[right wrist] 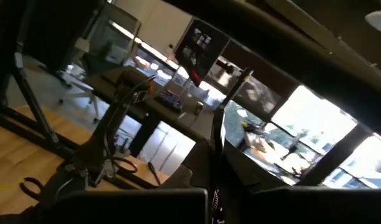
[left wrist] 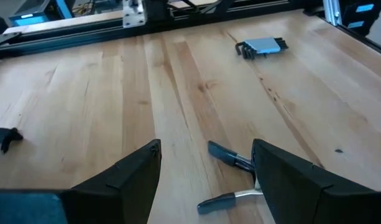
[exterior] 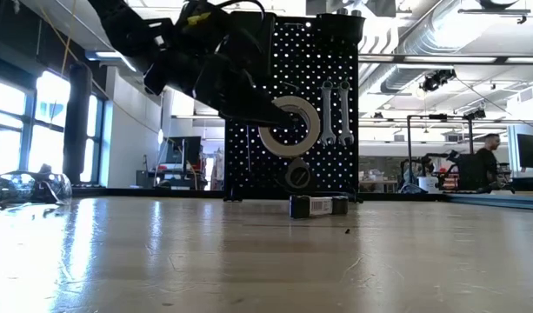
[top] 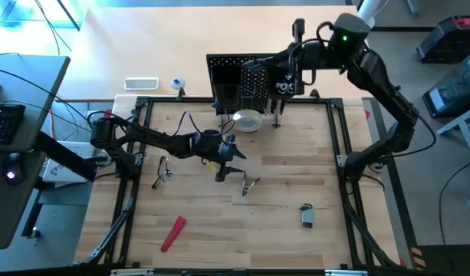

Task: Hang tools onto peg board
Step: Hang the black wire stripper on the peg board

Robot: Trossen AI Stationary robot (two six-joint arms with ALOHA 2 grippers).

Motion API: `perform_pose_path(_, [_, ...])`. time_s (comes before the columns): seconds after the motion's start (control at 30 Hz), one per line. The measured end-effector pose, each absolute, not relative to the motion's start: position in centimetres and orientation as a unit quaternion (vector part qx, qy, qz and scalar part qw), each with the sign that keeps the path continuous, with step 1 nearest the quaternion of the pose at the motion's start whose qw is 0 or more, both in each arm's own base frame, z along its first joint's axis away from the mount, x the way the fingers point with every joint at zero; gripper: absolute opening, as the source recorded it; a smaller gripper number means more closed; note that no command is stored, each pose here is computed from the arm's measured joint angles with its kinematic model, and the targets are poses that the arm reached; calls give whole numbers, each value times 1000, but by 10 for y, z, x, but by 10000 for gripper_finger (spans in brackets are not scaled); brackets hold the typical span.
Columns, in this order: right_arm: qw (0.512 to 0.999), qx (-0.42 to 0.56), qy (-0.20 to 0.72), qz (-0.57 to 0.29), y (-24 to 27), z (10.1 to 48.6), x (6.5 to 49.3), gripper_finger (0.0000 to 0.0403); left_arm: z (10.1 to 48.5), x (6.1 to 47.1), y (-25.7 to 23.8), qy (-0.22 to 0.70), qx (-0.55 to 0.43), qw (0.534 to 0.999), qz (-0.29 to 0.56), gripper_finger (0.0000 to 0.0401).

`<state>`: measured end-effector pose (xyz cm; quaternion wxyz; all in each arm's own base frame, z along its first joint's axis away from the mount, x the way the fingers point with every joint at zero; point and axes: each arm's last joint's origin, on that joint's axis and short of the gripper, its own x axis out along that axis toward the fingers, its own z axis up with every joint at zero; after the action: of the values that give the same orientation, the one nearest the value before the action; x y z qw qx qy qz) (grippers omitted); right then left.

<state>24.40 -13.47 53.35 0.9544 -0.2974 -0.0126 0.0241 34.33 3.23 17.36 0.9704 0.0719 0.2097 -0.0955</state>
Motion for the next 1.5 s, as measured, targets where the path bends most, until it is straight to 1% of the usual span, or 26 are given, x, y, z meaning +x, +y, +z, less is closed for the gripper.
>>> perform_pose_path(0.27, [962,-270,7,44,-170,530,242,0,173,343,34,211,61,971,-91,243])
perform_pose_path(0.43, [962,-271,17,35,-184,528,238,0,173,343,34,216,52,971,-89,243])
perform_pose_path(0.53, [964,-261,21,54,-191,523,236,0,173,343,34,218,51,971,-89,243])
perform_pose_path(0.97, [965,-251,32,75,-206,509,249,0,172,343,34,219,50,970,-89,243])
perform_pose_path(1.27, [966,-245,38,73,-208,506,251,2,172,342,33,221,47,970,-89,243])
perform_pose_path(1.5, [967,-242,52,55,-209,504,251,3,172,342,33,221,47,970,-89,243])
